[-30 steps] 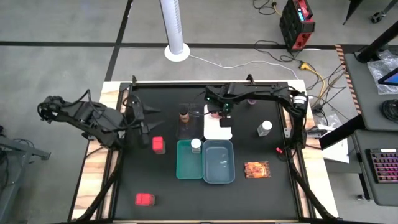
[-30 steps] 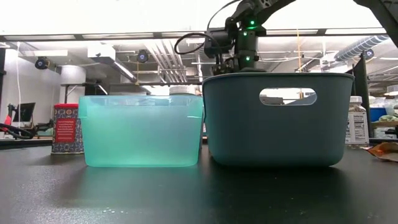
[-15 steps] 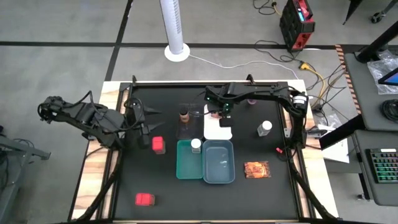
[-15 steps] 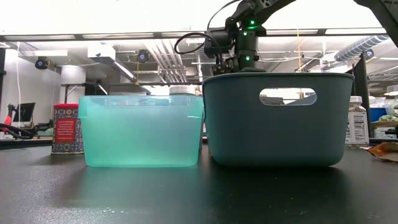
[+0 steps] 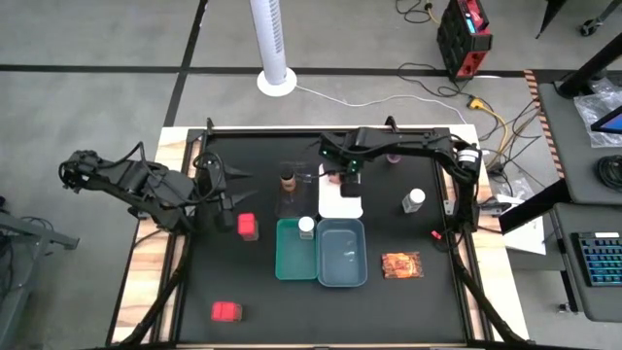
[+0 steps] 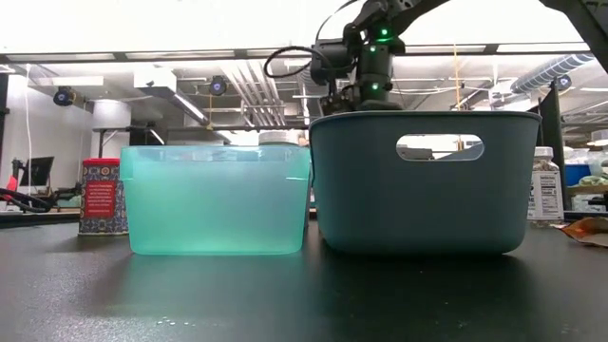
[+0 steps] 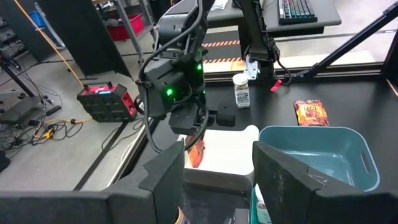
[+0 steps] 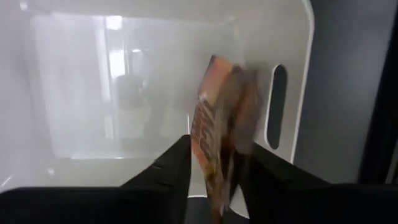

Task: Sort spices by type
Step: Put the left orange seasoning pack into the white bin, then put the top red seasoning can into the blue bin

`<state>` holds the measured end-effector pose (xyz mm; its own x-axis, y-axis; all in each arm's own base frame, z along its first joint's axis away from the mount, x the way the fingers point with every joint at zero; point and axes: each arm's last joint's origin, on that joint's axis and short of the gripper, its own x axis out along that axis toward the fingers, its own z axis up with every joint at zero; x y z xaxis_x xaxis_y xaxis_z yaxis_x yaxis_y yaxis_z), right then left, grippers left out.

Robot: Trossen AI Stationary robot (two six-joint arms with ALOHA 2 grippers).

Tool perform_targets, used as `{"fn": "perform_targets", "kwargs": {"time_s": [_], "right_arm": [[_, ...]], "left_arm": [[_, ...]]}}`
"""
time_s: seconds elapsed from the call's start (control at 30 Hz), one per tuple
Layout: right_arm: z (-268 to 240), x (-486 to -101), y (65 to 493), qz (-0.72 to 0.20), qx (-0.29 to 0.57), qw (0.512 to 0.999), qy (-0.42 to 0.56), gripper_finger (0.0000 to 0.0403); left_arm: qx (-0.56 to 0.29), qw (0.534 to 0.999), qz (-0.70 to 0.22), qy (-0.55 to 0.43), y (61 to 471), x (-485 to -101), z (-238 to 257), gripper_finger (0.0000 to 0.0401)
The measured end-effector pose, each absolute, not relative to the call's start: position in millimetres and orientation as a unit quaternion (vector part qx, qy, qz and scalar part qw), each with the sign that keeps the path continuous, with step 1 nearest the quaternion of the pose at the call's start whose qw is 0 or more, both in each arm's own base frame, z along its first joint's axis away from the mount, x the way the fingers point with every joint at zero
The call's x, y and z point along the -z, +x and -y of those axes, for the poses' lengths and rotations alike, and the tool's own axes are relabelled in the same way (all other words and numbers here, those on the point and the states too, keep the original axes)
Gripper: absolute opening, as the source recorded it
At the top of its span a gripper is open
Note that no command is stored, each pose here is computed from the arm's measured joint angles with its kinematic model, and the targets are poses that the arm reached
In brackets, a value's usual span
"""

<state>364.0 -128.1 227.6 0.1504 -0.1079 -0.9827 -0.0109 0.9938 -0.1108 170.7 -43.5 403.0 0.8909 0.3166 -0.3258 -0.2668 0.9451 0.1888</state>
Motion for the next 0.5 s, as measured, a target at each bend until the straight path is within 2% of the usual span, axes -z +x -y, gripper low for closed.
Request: {"fn": "perform_targets", "kwargs": {"time_s": [0.27, 0.5], "right_arm": [[129.7, -244.4, 368.6, -0.634, 0.038, 0.771, -0.051, 0.0183], [130.0, -262.6, 369.5, -0.630, 0.034, 0.773, -0.060, 0.0211]], "left_arm": [[-0.150, 0.970, -0.179, 0.070, 170.8, -402.7, 43.5, 0.0173], [-0.150, 0.970, -0.180, 0.070, 170.8, -402.4, 43.5, 0.0173]]}}
